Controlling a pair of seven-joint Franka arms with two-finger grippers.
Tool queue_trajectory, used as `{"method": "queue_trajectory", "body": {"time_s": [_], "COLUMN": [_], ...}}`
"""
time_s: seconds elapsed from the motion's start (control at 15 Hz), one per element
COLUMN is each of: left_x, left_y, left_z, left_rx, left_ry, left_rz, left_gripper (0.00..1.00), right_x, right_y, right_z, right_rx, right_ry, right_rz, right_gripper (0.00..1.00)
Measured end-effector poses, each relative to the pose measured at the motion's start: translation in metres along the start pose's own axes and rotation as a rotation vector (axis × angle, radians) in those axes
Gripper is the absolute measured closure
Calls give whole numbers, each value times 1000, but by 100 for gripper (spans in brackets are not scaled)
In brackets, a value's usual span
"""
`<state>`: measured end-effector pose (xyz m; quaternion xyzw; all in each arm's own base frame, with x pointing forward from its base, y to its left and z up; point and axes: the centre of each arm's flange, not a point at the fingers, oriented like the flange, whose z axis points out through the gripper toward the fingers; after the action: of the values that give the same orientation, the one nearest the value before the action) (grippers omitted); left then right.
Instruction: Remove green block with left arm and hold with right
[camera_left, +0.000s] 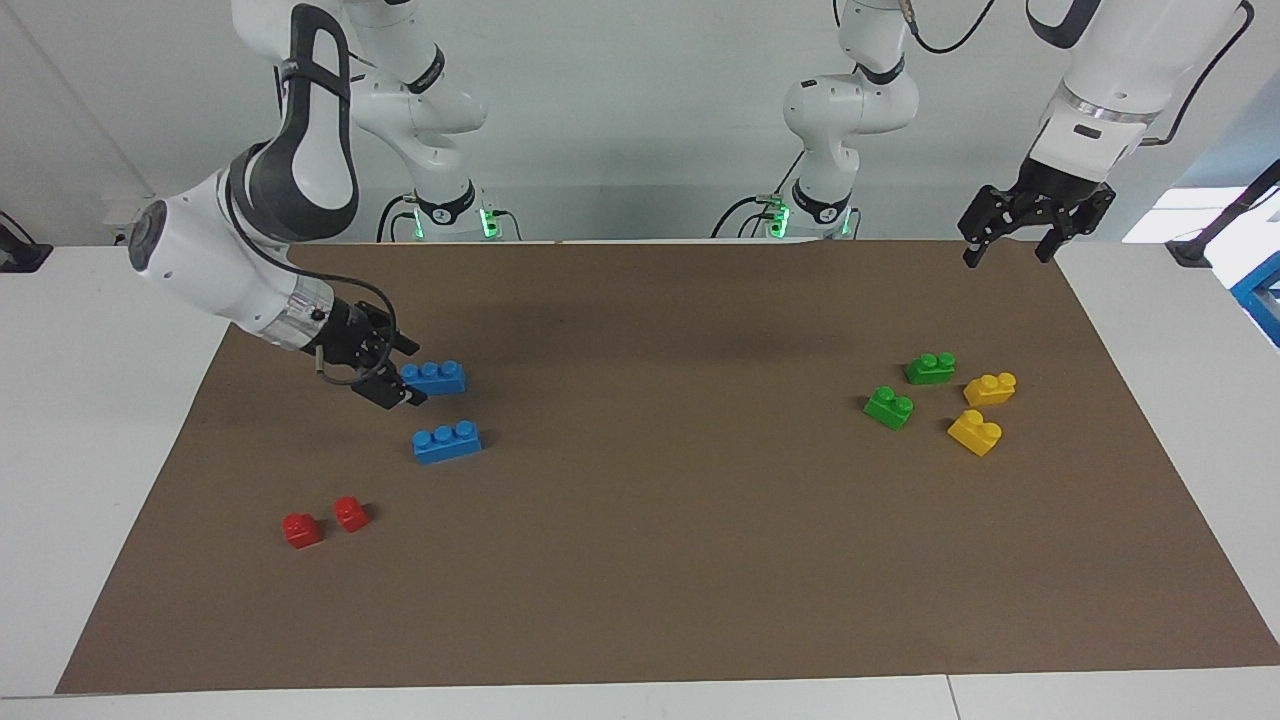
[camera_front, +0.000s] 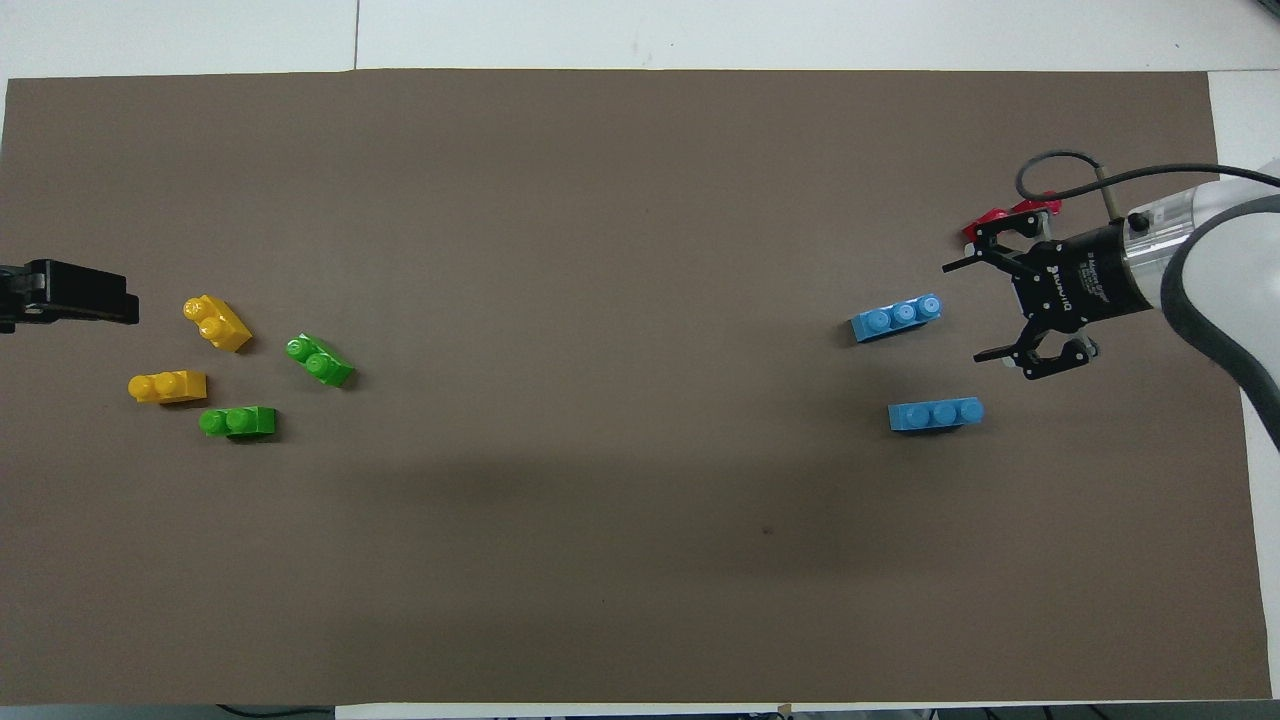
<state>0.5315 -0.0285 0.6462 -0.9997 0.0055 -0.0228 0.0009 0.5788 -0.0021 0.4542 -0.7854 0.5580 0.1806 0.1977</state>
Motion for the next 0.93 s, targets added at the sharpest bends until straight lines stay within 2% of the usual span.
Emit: {"method": "queue_trajectory", "body": {"time_s": [0.13, 0.27, 0.6, 0.93], "left_x": [-3, -6, -8, -8], "left_y": [0, -1, 0, 0], "left_z": [-7, -17, -22, -22], "left_rx": [0, 2, 3, 3], "left_ry": [-9, -20, -24, -23], "left_rz": [2, 2, 43, 45], "left_gripper": [0, 0, 0, 0], "right_x": [-13, -26, -66, -78], "right_y": [8, 16, 31, 31], "right_z": [-31, -68, -135, -164], "right_rx": [5, -6, -39, -136], "right_ry": [6, 75, 223, 326], "right_rz": [-23, -95, -436, -737], "right_gripper": [0, 0, 0, 0]}}
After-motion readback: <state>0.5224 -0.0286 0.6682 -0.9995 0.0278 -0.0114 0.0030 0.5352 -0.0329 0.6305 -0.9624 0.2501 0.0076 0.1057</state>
